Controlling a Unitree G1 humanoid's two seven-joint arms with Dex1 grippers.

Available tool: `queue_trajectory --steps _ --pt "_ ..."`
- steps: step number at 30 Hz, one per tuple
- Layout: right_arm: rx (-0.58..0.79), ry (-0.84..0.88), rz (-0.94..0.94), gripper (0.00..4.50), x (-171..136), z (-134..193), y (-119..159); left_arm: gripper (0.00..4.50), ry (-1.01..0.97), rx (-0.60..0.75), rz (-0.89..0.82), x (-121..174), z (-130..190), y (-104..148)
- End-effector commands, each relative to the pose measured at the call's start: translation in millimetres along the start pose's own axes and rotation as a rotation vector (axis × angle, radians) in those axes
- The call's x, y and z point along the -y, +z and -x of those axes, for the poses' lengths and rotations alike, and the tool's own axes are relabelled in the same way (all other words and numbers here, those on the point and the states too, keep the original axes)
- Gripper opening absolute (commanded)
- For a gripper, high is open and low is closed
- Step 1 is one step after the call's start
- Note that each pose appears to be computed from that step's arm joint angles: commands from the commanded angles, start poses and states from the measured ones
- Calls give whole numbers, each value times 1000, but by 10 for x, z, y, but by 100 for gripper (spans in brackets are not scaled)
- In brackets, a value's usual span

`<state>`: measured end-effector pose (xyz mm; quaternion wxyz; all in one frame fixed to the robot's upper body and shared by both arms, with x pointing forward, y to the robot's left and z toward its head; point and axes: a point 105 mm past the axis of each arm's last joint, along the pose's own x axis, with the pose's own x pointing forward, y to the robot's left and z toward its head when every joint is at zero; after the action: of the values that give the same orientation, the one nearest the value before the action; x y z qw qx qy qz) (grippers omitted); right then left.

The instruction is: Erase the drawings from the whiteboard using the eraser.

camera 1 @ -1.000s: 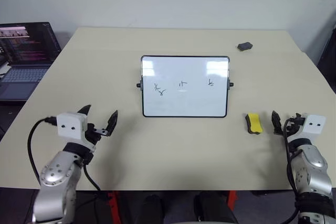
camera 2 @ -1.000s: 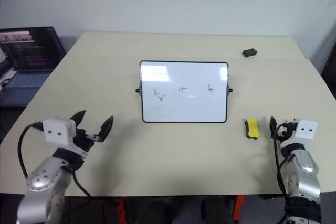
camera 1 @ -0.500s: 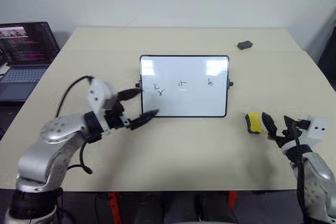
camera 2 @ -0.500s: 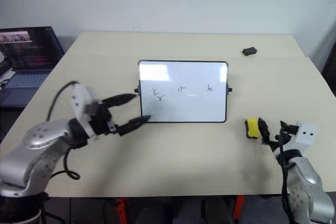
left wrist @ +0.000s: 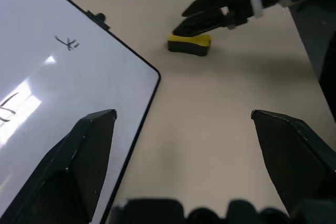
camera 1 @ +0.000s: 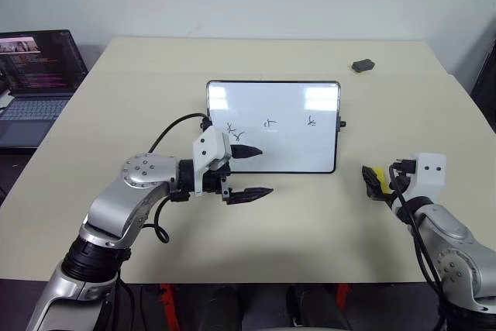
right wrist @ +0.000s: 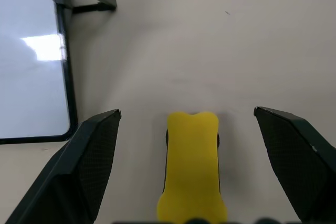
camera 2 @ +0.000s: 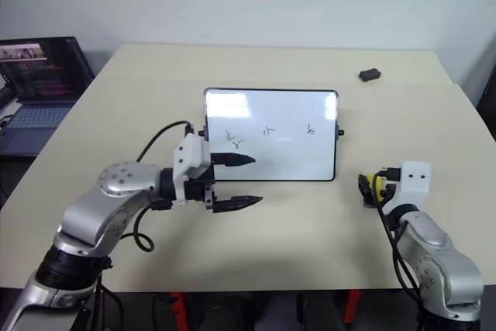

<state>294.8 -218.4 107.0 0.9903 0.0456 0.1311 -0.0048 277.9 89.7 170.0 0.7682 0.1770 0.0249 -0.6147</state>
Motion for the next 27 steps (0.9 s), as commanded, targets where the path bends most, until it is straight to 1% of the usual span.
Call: queue_trajectory --steps 1,4,8,16,27 --pt "18 -22 29 445 50 -13 61 450 -57 22 -65 76 -11 143" --pt "5 -23 51 445 80 -41 25 450 -84 33 -55 117 -9 151" --pt "3 -9 73 445 68 -95 -2 450 -71 29 -56 95 -16 124" --pt "-5 9 55 445 30 -161 -53 450 -86 23 -56 138 -31 113" --pt "20 -19 19 445 108 -193 -22 450 -86 24 -56 138 -38 138"
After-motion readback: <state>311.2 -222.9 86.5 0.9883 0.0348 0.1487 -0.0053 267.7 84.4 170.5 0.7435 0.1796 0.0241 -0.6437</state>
